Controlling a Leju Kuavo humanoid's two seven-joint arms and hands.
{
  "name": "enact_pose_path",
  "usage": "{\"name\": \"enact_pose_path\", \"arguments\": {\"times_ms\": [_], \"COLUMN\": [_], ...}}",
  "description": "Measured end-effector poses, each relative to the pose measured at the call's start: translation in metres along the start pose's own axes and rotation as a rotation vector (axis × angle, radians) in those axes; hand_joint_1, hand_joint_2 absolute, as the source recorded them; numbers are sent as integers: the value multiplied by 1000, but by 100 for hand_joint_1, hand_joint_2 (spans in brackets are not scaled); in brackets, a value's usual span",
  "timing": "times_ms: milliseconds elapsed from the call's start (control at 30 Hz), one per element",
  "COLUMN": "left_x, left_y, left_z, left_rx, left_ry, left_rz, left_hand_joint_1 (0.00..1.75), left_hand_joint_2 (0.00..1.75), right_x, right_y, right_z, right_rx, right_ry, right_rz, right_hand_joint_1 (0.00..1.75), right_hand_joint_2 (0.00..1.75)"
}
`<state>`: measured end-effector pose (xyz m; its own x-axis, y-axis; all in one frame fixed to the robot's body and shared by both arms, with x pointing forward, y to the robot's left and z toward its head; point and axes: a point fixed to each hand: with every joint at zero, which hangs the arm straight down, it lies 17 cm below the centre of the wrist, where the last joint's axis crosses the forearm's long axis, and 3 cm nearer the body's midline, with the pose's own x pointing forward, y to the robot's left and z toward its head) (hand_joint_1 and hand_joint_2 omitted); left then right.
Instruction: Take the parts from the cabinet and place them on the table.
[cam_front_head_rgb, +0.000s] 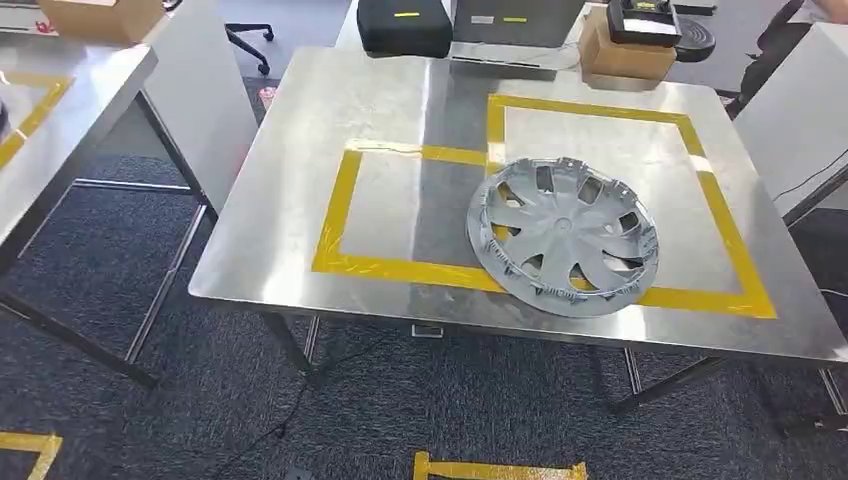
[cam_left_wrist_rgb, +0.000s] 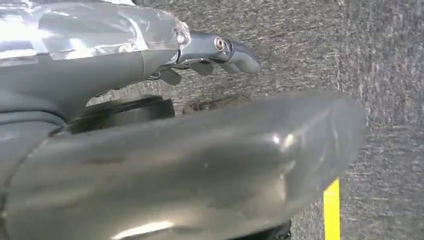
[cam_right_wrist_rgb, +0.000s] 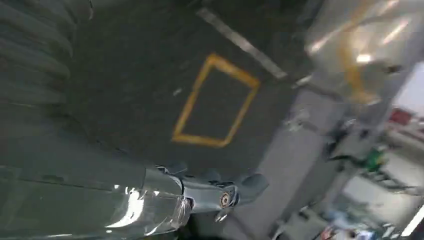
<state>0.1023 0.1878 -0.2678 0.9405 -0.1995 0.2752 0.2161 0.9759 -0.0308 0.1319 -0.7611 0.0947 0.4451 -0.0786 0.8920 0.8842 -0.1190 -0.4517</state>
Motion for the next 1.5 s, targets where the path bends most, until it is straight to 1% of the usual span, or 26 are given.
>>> {"name": "enact_pose_path", "arguments": {"times_ms": [100,167,233,333,400,500,533,633,700,767,867,1000,1133,1500], "left_x": [0,0,0,1,1,1,1,4,6,7,9,8,7,7], "left_y": [3,4,6,10,12,14,14,14,14,13,12,12,14,15], "left_z": [0,0,-1,-1,-1,-1,-1,-1,-1,-1,-1,-1,-1,-1], "left_rx": [8,10,15,25,27,30,30,29,28,28,24,25,26,28], "left_ry": [4,4,4,4,4,3,2,-12,-25,-32,-37,-29,-26,-26], "left_rz": [0,0,0,3,6,7,3,-6,-15,-19,-24,-26,-31,-37], "left_hand_joint_1": [0,0,0,0,0,0,0,0,0,0,0,0,0,0], "left_hand_joint_2": [0,0,0,0,0,0,0,0,0,0,0,0,0,0], "right_x": [-92,-139,-168,-221,-252,-300,-315,-351,-367,-374,-382,-383,-385,-388], "right_y": [18,24,30,40,49,66,73,83,82,79,73,76,76,72], "right_z": [33,57,76,115,148,212,238,314,358,384,409,426,439,454], "right_rx": [31,56,76,131,192,360,444,695,855,943,1027,1120,1172,1225], "right_ry": [187,292,363,500,569,673,711,831,892,922,939,892,866,852], "right_rz": [118,161,191,285,344,450,490,611,695,742,798,814,828,855], "right_hand_joint_1": [0,0,0,0,0,0,0,0,0,0,0,0,0,0], "right_hand_joint_2": [175,175,175,175,175,175,0,0,0,0,0,0,0,0]}}
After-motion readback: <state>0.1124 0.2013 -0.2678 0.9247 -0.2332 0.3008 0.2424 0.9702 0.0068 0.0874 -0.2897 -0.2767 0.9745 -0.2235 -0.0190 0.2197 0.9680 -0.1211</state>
